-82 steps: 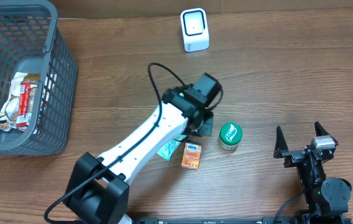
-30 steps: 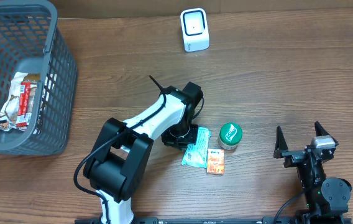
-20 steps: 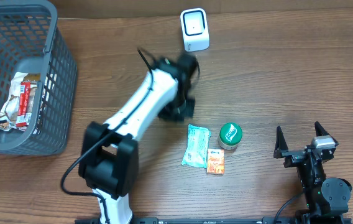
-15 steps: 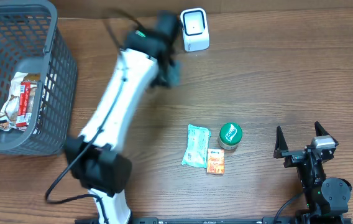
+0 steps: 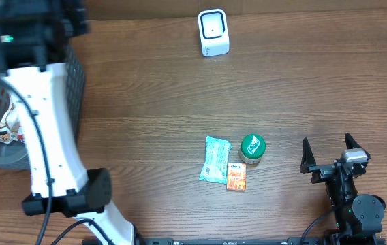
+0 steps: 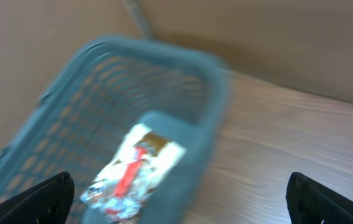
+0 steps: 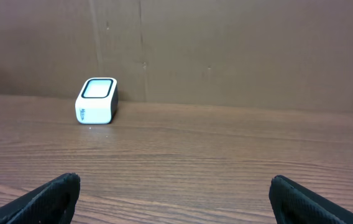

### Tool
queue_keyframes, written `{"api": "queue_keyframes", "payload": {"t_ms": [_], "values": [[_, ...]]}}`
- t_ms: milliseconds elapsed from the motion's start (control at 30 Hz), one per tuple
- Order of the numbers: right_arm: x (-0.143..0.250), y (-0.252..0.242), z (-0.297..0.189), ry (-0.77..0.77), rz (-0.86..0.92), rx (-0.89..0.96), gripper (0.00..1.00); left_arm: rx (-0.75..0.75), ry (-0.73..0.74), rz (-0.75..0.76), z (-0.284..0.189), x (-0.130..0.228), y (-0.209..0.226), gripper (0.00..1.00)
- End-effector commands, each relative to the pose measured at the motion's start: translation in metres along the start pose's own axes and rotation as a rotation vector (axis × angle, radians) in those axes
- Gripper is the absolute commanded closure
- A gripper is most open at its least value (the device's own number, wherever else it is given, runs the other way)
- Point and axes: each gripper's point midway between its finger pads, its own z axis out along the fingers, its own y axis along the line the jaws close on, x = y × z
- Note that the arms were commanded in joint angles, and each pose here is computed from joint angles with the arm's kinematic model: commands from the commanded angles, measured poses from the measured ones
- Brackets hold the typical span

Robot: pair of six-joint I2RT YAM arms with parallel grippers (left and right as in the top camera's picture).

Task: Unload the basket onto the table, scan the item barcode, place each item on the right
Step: 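Move the left gripper back over the grey basket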

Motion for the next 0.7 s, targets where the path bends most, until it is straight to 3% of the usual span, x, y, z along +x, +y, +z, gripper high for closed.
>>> {"api": "queue_keyframes", "payload": {"t_ms": [0, 200, 367, 667], "values": [[0.002, -0.002, 0.0, -0.004, -0.001, 0.008, 0.0, -0.016, 0.039, -0.037, 0.023, 0.006, 0.041, 0.0], [0.002, -0.002, 0.0, -0.004, -0.001, 0.009, 0.0, 0.066, 0.09, -0.089, 0.056, 0.024, 0.096, 0.0], [0.002, -0.002, 0.0, -0.004, -0.001, 0.009, 0.0, 0.028, 0.18, -0.07, 0.095, 0.06, 0.134, 0.0], [0.002, -0.002, 0.0, -0.004, -0.001, 0.009, 0.0, 0.085, 0.389, 0.116, 0.178, 0.142, 0.126, 0.0]]}}
